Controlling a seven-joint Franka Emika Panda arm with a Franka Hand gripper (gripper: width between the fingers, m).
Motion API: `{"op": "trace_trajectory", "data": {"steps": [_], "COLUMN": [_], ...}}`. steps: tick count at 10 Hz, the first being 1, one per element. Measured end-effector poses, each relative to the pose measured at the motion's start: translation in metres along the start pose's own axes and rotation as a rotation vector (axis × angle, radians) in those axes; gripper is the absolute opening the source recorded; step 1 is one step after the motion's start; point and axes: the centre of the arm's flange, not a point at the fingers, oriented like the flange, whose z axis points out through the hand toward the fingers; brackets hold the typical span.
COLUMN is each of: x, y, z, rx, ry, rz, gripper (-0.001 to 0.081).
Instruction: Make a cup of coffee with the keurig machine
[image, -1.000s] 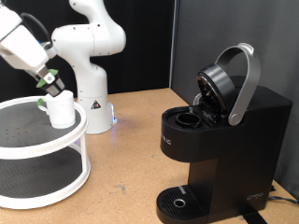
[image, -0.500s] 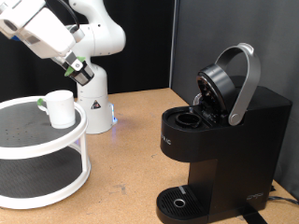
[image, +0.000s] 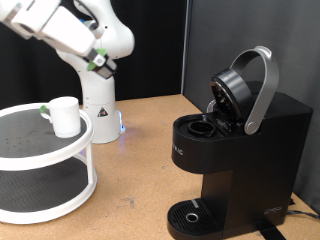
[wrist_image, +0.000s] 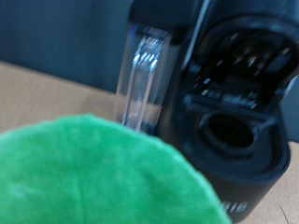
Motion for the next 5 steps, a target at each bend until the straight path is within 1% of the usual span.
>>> {"op": "trace_trajectory", "data": {"steps": [1, 2, 5], "x": [0.013, 0.027, 0.069], "y": [-0.001, -0.001, -0.005], "z": [0.007, 0.015, 0.046], "rx": [0.006, -0.008, -0.064], "ry": [0.017, 0.025, 0.008], "rz": [0.036, 0.058, 0.058], "gripper": [0.0467, 0.0467, 0.0467]}}
